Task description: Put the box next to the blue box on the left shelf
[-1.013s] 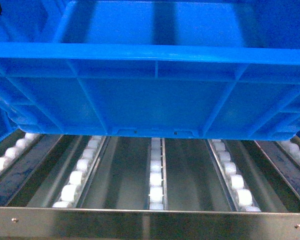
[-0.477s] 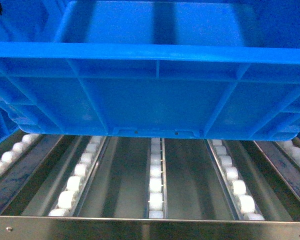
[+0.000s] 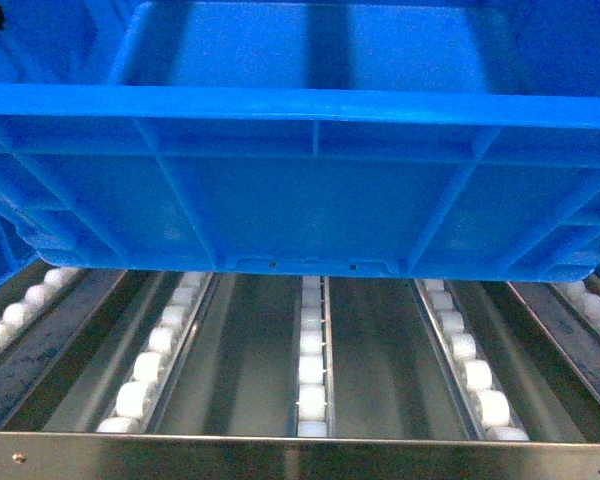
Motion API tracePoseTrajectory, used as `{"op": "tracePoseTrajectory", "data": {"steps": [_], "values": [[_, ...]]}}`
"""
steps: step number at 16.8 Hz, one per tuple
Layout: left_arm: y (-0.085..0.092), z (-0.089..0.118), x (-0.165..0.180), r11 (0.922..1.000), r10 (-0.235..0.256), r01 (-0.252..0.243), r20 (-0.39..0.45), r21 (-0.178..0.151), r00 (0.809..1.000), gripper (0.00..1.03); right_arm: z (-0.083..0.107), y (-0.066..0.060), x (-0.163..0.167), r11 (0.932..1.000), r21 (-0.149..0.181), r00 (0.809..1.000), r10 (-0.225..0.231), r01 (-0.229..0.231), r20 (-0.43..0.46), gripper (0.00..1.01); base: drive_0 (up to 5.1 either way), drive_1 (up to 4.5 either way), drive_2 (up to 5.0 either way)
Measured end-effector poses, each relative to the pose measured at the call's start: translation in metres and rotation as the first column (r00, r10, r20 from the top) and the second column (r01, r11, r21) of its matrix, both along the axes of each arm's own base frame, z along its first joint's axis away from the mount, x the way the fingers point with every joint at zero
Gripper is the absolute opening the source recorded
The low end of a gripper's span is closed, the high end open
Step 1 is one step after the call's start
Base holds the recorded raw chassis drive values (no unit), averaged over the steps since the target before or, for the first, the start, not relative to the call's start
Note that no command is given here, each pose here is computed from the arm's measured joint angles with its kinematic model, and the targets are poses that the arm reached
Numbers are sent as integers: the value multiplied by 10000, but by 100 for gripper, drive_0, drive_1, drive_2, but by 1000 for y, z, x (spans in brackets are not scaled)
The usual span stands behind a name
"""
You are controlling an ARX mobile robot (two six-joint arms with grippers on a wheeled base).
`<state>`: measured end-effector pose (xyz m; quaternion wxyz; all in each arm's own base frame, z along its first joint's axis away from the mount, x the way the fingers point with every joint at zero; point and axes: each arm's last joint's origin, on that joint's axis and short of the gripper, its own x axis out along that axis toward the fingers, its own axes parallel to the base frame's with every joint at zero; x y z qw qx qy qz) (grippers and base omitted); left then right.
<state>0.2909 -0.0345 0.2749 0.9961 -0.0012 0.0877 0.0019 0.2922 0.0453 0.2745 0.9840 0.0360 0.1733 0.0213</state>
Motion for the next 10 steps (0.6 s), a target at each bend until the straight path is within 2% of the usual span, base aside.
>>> {"op": "tracePoseTrajectory", "data": {"steps": [10], "values": [[0,0,0,10000,0,0,0,0,10000,18,0,0,0,10000,0,10000,0,0,0,19,0,0,0]]}}
